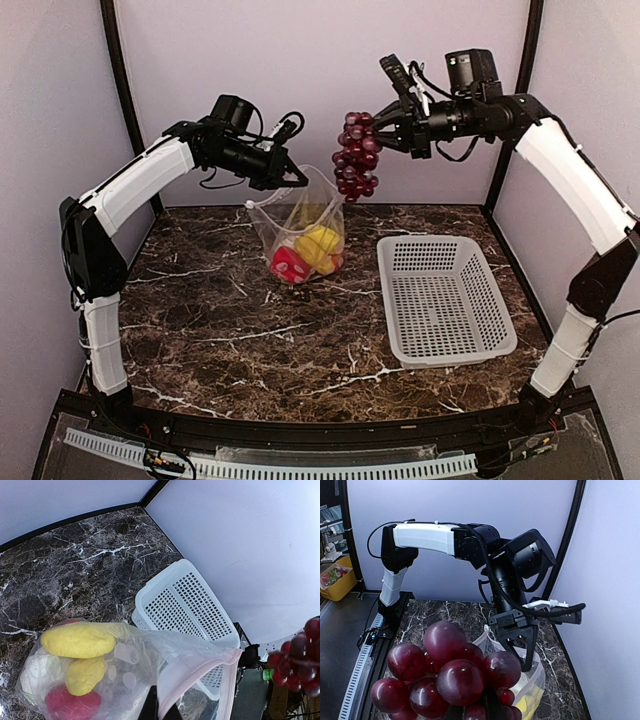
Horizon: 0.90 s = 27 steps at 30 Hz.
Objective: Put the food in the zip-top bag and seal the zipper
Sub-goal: Place the fake fruit in the zipper food storage bag.
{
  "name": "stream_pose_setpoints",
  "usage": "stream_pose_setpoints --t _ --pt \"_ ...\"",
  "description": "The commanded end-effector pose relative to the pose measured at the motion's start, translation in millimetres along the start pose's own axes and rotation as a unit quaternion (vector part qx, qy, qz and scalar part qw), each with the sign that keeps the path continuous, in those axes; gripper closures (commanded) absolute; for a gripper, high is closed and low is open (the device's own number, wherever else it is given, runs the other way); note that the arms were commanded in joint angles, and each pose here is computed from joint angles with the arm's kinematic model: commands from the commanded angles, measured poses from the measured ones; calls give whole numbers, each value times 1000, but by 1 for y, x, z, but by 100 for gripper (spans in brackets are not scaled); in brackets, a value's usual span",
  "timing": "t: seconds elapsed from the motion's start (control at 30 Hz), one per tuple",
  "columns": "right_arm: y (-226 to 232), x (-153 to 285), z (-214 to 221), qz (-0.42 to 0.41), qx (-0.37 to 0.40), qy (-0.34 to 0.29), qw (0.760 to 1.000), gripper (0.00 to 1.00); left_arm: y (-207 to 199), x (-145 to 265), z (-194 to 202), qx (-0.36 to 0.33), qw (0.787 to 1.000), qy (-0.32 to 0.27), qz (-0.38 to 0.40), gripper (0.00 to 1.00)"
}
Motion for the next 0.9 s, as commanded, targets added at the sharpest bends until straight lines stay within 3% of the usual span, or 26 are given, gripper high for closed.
stream_pose_setpoints --t 0.0,0.57,0.87 --pt "-6 -16 -19 3 49 -25 998 100 -6 2 -2 0 1000 -1 14 99" --pt "-11 -62 -15 -12 72 -29 997 100 -10 2 -1 4 999 4 33 99" --pt "-37 -88 3 39 68 -5 997 100 -15 2 -3 14 999 4 51 99"
Point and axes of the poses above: each gripper's point midway between its finger pads, its own x axis back along the fingers, its own y axis along the line the jaws close on, z = x × y, the point moved 5 cm from there along x, back along the fingers, and after that the axes turned 8 degrees about x, right-handed, at the moved point
